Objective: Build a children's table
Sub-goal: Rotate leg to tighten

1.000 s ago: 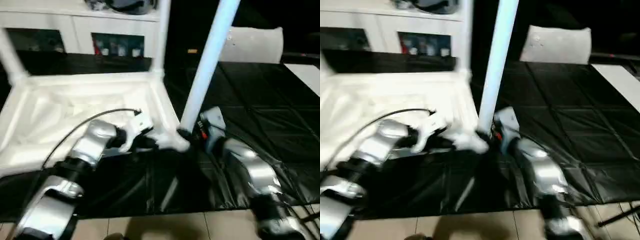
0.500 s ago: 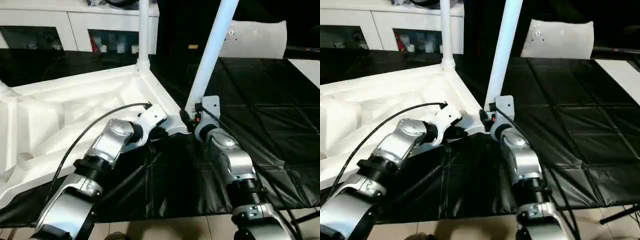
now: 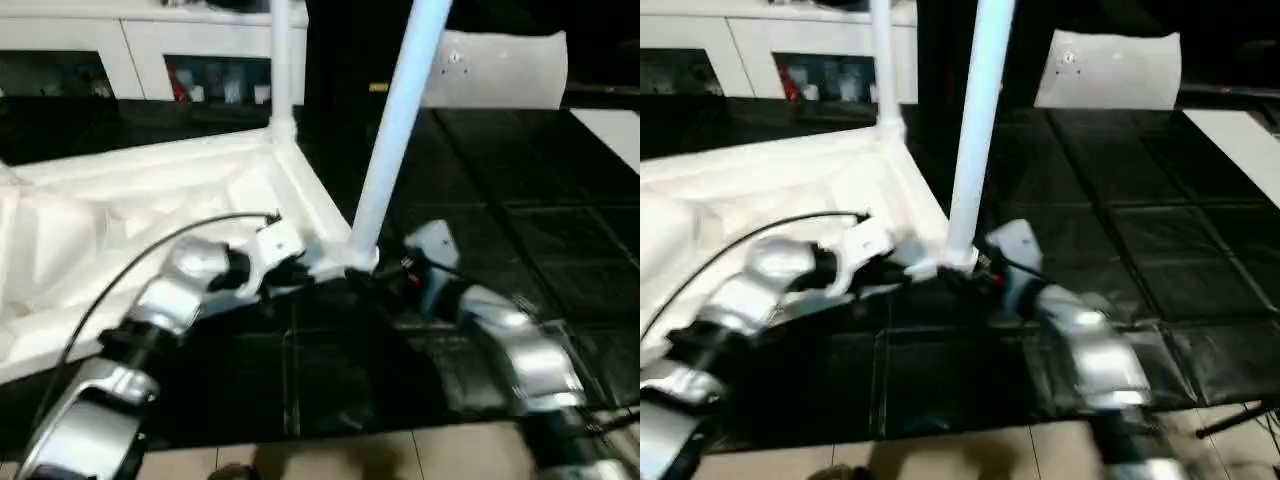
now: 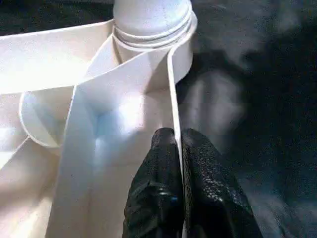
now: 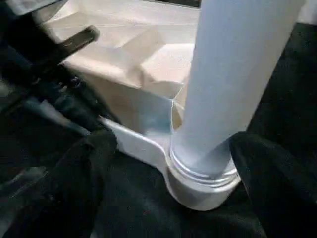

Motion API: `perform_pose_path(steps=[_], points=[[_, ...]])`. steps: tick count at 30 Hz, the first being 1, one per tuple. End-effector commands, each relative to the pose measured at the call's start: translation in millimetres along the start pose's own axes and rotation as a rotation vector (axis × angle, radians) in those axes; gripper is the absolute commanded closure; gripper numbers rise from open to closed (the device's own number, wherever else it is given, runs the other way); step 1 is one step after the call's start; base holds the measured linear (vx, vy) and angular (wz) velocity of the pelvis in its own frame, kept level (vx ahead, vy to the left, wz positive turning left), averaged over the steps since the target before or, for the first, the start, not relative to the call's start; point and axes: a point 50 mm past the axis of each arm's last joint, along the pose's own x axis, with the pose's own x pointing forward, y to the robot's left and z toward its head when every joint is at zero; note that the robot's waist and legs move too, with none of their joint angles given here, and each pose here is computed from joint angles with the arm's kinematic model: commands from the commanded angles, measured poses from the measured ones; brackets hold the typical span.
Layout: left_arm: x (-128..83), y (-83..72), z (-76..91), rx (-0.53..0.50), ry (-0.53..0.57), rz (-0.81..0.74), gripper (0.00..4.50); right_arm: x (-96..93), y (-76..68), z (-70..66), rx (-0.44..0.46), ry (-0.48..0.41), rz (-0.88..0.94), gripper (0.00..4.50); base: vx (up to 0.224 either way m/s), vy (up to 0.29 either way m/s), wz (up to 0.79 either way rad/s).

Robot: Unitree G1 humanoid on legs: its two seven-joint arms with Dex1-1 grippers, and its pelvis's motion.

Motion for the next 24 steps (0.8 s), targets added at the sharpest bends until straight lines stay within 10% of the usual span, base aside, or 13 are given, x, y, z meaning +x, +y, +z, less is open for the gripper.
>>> perform_pose_path(steps=[1, 10, 24], points=[[1, -13.8, -0.5, 0.067, -0.031, -0.171, 4.5, -9.6, -1.0, 5.9, -0.044, -0.001, 0.113, 0.03, 0.0, 0.0, 0.0], [-11, -19.4, -1.7, 0.142, -0.003, -0.382, 4.5, -18.7, -3.7, 9.8, -0.087, 0.048, 0.349, 0.01, 0.0, 0.0, 0.0], [-13, -19.7, 3.3, 0.221, 0.008, -0.498, 4.5, -13.3, -3.6, 7.2, -0.083, 0.118, 0.585, 1.24, 0.0, 0.0, 0.0]])
